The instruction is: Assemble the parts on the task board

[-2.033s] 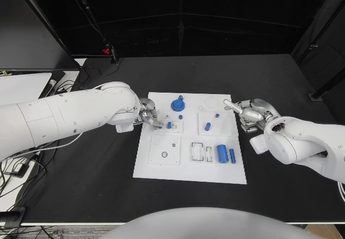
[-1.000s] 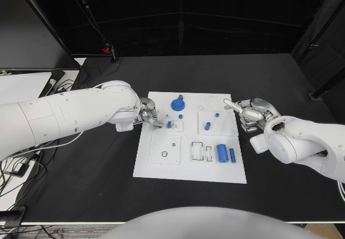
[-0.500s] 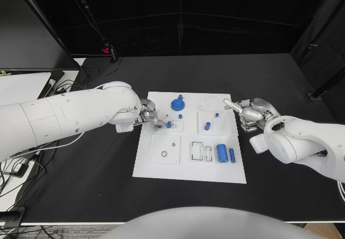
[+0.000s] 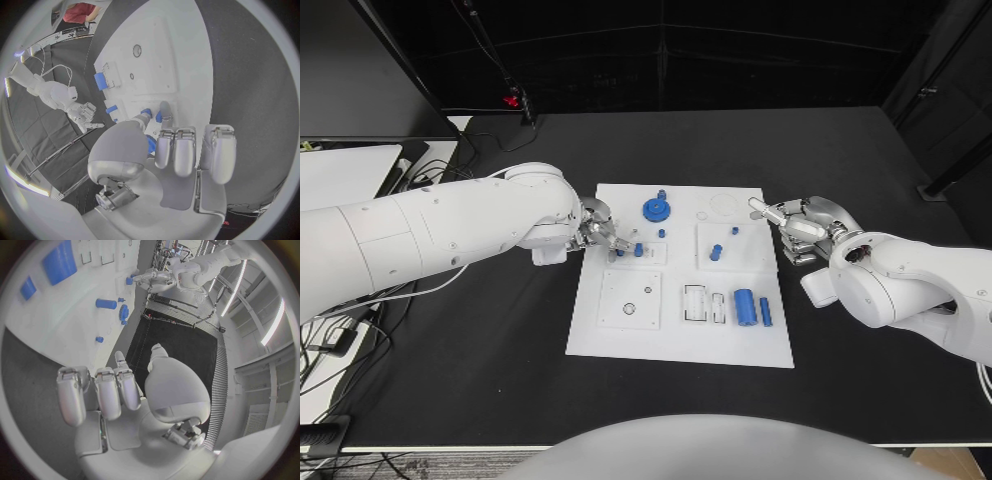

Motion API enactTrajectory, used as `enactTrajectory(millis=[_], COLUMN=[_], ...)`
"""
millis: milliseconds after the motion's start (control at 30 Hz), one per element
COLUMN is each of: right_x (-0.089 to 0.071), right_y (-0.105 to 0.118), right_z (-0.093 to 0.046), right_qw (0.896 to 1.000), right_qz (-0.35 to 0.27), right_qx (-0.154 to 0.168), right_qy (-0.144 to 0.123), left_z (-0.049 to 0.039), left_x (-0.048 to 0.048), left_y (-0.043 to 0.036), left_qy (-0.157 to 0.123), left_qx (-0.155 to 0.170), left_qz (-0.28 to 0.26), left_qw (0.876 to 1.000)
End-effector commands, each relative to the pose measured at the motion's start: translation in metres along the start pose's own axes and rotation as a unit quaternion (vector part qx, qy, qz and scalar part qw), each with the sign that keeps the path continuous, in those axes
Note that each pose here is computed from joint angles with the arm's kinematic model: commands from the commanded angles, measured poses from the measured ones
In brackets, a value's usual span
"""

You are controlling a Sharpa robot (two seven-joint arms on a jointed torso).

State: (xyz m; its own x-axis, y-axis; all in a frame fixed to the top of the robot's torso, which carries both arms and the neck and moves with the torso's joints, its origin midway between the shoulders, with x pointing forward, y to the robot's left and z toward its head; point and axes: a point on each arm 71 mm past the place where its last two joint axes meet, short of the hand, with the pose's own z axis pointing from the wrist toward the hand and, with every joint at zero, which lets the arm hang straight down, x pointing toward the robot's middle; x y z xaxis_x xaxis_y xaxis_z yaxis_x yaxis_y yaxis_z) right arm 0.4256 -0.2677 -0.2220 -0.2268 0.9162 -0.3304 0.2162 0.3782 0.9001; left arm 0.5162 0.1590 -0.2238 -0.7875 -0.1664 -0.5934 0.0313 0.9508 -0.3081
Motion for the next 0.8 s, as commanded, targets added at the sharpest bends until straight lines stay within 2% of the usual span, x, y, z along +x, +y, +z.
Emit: enactTrajectory(millis=[33,267,567,800], right_x=[0.001,0.0,-0.001,-0.002], right_y=[0.001,0.001,0.001,0.0], right_z=[0.0,0.0,0.0,0.001], right_qw=[1.0,1.0,1.0,1.0], right_qz=[0.0,0.0,-0.001,-0.001], right_qx=[-0.005,-0.005,-0.005,-0.005], right_qy=[0.001,0.0,-0.002,-0.004], left_z=[0.0001,-0.0022,-0.0112,-0.0207], left_x=[-0.0001,-0.0039,-0.0121,-0.0211], left_y=[0.0036,0.0085,0.0204,0.0242], left_qy=[-0.004,-0.027,-0.074,-0.124], left_qx=[-0.016,-0.007,0.036,0.103], left_qz=[-0.002,-0.017,-0.044,-0.079], left_qw=[1.0,0.999,0.996,0.984])
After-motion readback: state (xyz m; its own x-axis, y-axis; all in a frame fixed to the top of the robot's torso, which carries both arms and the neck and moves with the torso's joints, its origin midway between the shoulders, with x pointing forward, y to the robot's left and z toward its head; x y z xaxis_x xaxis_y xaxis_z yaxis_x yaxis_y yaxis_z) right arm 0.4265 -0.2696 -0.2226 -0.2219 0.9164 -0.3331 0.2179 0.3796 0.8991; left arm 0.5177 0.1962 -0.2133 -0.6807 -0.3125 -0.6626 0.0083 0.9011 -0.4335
